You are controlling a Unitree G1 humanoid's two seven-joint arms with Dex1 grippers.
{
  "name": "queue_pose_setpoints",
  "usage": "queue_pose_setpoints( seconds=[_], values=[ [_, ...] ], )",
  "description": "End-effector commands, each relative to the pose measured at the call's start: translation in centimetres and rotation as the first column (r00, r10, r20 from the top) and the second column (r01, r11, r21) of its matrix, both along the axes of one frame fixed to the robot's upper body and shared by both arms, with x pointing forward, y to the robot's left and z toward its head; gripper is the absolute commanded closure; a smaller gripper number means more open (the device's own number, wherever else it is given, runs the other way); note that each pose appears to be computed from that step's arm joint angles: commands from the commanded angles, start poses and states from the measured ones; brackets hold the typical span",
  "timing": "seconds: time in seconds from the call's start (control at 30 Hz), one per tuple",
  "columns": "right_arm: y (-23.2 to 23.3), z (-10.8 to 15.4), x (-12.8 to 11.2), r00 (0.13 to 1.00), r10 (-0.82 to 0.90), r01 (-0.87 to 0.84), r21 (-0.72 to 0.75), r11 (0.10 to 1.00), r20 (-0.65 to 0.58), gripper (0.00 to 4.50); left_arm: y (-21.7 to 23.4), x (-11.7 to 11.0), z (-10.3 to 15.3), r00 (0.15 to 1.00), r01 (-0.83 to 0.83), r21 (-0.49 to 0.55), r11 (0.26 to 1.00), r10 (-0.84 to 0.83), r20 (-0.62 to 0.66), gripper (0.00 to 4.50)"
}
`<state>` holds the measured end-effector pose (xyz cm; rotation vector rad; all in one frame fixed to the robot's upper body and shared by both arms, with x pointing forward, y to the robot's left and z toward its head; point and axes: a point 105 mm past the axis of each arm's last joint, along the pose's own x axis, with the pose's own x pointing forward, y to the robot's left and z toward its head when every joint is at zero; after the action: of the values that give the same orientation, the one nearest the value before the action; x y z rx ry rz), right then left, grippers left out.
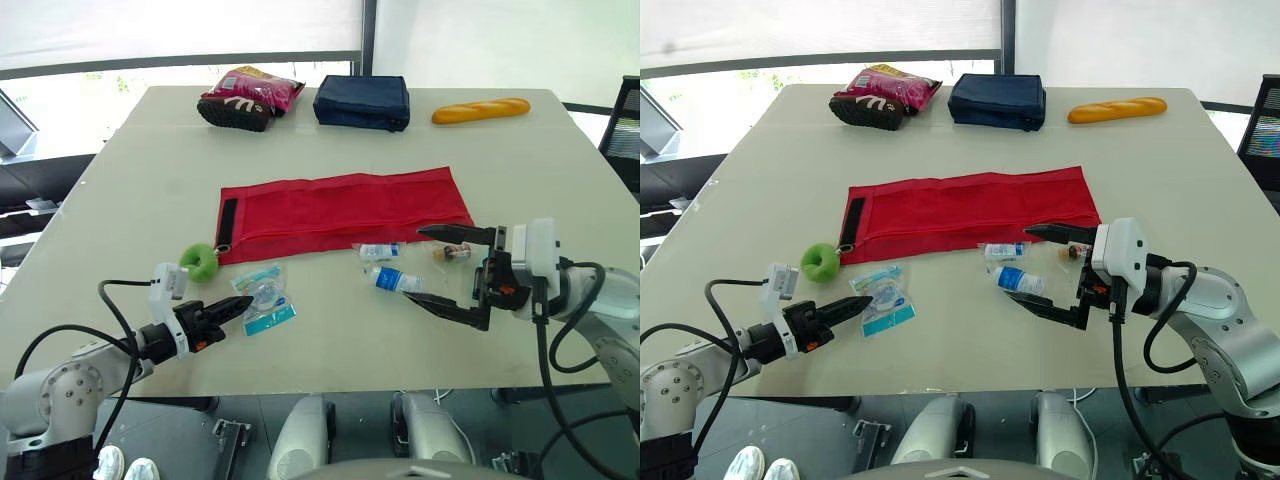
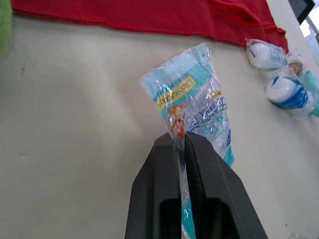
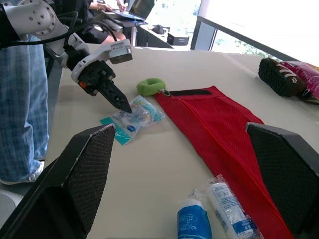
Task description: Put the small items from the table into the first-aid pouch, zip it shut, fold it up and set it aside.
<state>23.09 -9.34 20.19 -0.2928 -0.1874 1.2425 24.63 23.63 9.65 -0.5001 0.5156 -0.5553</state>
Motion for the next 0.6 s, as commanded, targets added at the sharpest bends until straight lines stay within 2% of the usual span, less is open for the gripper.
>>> queue_pose_setpoints(
  seconds=[0.03,0.17,0.3,0.4,0.5,0.6],
  values=[
    [0.9,0.6,0.0,0.998,-0.042,0.044,0.048,0.998,-0.036,0.00,-1.5,0.4,3.0,0.991,0.065,-0.066,0.996,-0.057,0.119,4.43],
    [2.3,0.5,0.5,0.987,-0.069,0.085,0.108,0.991,-0.145,0.00,-4.6,1.3,5.3,0.972,0.147,-0.111,0.983,-0.122,0.202,4.43],
    [3.4,-0.7,1.6,0.956,-0.132,0.153,0.063,0.986,-0.264,0.00,-7.9,2.0,7.0,0.952,0.209,-0.153,0.966,-0.166,0.258,4.43],
    [4.1,-1.3,2.7,0.903,-0.179,0.219,0.060,0.974,-0.390,0.00,-10.4,2.2,8.1,0.934,0.263,-0.175,0.949,-0.205,0.293,4.43],
    [5.3,-0.8,2.9,0.845,-0.141,0.243,0.136,0.960,-0.516,0.00,-12.0,2.3,8.9,0.920,0.301,-0.189,0.935,-0.232,0.315,4.43],
    [5.9,-0.5,3.3,0.813,-0.137,0.267,0.154,0.951,-0.566,0.00,-12.5,2.4,9.2,0.916,0.313,-0.201,0.928,-0.239,0.321,4.43]
  ],
)
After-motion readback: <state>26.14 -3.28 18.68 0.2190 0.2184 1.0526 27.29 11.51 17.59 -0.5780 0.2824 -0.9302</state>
